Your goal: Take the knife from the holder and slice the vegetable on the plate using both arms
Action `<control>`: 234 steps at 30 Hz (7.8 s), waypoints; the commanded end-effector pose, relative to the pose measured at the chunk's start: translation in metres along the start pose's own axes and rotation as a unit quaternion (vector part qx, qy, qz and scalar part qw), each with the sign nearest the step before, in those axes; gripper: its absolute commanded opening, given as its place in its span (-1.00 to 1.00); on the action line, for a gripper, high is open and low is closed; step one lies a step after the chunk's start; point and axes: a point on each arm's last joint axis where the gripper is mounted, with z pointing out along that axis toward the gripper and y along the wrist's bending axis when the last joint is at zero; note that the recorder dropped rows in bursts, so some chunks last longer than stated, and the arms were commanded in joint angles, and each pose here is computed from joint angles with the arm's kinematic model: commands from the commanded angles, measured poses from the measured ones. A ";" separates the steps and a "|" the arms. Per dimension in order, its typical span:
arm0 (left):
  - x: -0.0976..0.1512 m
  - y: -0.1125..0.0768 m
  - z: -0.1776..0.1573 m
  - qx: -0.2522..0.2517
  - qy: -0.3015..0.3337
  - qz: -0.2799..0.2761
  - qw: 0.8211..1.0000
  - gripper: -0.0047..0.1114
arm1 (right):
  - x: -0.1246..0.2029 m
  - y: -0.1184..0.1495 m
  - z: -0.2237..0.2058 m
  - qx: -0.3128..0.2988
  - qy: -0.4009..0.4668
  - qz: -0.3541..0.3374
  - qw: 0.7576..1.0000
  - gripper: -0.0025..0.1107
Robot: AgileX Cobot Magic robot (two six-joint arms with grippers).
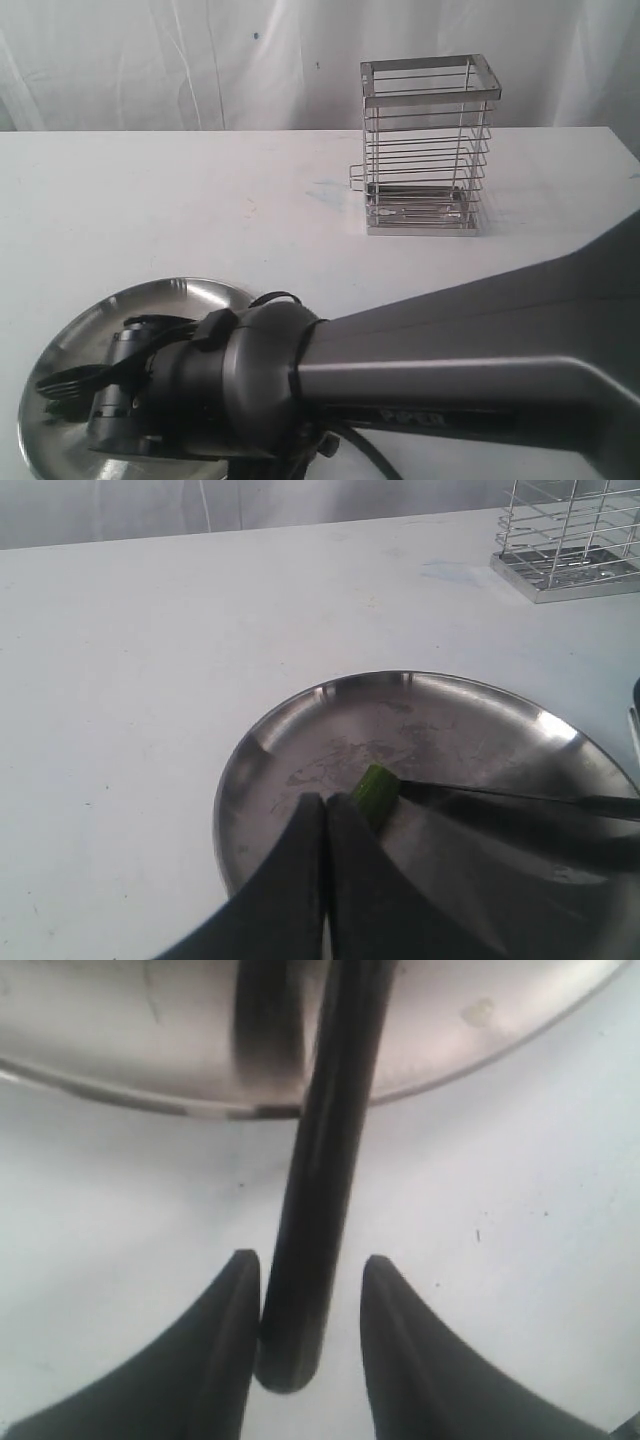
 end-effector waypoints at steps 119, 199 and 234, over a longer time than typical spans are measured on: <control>0.001 -0.001 0.000 0.004 -0.001 -0.005 1.000 -0.92 | -0.007 0.013 -0.046 -0.428 -0.090 0.345 0.831 -0.69; -0.001 0.000 0.000 0.003 -0.012 -0.005 1.000 -0.92 | -0.017 0.029 -0.024 -0.430 -0.099 0.374 0.816 -0.69; -0.135 -0.009 0.044 -0.016 0.259 -0.145 0.955 -0.92 | -0.016 0.029 -0.024 -0.425 -0.104 0.344 0.831 -0.69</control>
